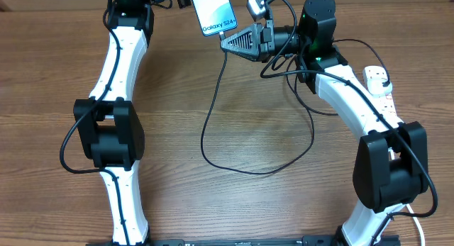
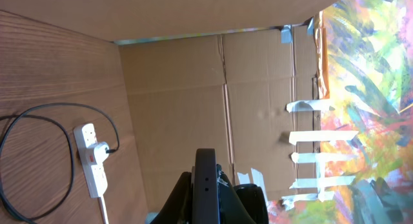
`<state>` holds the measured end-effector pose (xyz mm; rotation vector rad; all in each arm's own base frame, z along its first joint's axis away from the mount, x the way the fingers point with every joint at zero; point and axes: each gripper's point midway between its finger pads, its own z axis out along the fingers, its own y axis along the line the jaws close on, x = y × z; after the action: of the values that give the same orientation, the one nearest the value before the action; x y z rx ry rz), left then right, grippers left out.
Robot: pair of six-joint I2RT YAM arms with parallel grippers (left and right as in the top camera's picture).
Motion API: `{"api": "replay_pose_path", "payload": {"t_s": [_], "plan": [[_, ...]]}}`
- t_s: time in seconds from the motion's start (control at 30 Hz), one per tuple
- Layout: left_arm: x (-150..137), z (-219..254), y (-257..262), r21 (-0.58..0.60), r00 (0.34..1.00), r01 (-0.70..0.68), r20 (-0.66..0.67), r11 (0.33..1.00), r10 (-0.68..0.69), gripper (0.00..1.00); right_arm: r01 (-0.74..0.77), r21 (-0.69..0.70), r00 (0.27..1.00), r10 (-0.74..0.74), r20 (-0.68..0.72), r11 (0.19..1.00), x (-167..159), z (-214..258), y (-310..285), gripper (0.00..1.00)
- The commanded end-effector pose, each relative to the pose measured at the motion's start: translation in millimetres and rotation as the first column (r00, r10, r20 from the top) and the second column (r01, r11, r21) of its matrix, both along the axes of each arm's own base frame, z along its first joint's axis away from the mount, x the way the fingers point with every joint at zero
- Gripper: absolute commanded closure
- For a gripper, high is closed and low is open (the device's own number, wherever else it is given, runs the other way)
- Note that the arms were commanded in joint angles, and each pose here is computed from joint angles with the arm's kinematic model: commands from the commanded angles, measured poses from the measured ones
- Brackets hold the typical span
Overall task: Plug charger to phone and switch on socket
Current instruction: 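Push the connector into the phone's bottom port with the right gripper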
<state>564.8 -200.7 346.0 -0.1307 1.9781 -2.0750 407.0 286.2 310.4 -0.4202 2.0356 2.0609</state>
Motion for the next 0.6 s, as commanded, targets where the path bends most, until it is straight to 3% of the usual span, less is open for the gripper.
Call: {"api": "replay_pose_path", "payload": {"t_s": [0.0, 0.57], "plan": [[-5.2, 8.3, -5.5, 0.006, 0.999, 0.022, 0.049, 1.000, -0.023, 0.96, 0.016, 0.018, 0.998, -0.017, 0.055, 1.000, -2.4, 23.2, -1.7, 0.96], [-15.0, 6.7, -13.7, 0.025, 0.994, 0.075, 0.082, 0.997, -0.077, 0.96, 0.058, 0.020, 0.997, -0.059, 0.039, 0.998, 4.8, 23.8, -1.6, 0.96]]}}
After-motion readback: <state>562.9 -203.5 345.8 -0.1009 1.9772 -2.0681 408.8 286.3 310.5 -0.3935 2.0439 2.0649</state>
